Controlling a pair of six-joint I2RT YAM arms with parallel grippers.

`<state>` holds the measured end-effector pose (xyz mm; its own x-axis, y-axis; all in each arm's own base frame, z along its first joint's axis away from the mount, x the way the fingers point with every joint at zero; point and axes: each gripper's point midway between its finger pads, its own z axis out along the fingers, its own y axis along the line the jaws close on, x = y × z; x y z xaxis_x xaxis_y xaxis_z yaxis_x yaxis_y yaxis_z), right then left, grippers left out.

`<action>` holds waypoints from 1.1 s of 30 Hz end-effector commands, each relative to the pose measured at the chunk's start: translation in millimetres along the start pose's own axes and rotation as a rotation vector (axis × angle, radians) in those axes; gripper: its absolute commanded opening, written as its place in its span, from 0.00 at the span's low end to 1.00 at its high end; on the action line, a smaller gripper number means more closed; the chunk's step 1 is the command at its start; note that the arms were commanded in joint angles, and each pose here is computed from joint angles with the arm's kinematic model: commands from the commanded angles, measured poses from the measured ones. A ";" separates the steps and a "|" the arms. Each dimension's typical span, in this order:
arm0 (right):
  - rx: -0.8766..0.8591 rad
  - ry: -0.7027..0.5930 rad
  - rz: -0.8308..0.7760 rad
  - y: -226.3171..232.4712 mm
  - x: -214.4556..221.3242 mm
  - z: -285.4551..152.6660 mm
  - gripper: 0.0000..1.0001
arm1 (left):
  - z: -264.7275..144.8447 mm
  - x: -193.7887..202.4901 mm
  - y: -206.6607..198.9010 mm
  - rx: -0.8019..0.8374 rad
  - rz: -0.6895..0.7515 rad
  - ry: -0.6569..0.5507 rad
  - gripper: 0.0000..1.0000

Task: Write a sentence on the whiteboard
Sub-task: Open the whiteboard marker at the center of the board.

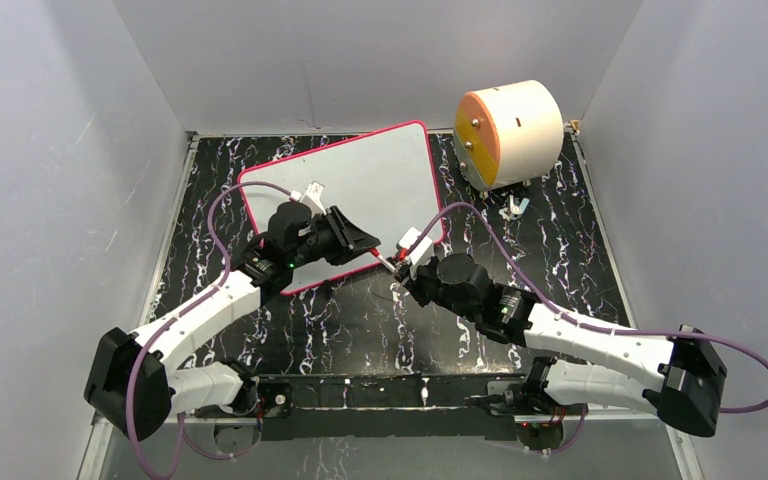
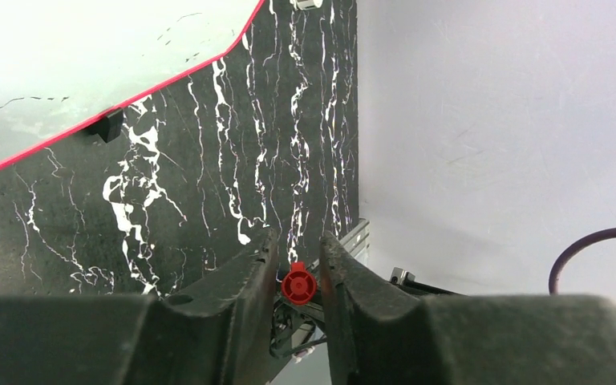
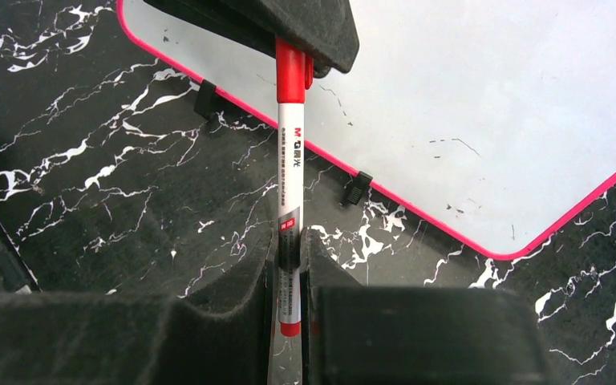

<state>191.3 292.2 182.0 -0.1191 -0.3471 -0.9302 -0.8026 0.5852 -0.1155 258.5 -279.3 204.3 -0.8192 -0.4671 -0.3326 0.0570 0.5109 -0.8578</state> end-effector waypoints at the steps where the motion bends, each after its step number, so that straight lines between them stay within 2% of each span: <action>1: 0.034 -0.087 -0.003 -5.1 -24.4 3.0 0.00 | -2.0 5.3 -6.2 0.035 -0.007 0.019 0.19; 4: 0.030 -0.092 0.002 -3.6 -24.1 6.0 0.00 | -4.2 6.8 -5.9 0.041 -0.014 0.019 0.03; 5: 0.029 -0.094 0.011 -3.1 -23.4 6.7 0.00 | -5.5 6.8 -5.1 0.042 -0.016 0.013 0.00; 13: 0.005 -0.228 0.190 0.6 -37.0 -1.2 0.29 | -22.3 -4.0 -7.4 0.088 -0.075 -0.099 0.00; 16: -0.058 -0.279 0.282 1.2 -43.9 -6.0 0.46 | -28.4 -7.1 -9.7 0.120 -0.103 -0.133 0.00; 19: -0.149 -0.334 0.387 0.7 -51.4 -12.1 0.56 | -35.5 -12.0 -15.6 0.160 -0.129 -0.172 0.00; 27: -0.389 -0.465 0.673 -7.0 -68.8 -33.7 0.74 | -50.7 -20.8 -18.9 0.249 -0.212 -0.263 0.00; 33: -0.500 -0.472 0.787 -5.3 -78.0 -32.3 0.77 | -53.3 -22.2 -26.5 0.320 -0.249 -0.270 0.00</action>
<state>205.2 284.2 221.9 -0.5195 0.3258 -0.7899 -0.7214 0.3282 0.6098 241.5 -244.9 227.2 -0.6838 -0.7053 -0.1868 0.0234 0.2347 -0.9718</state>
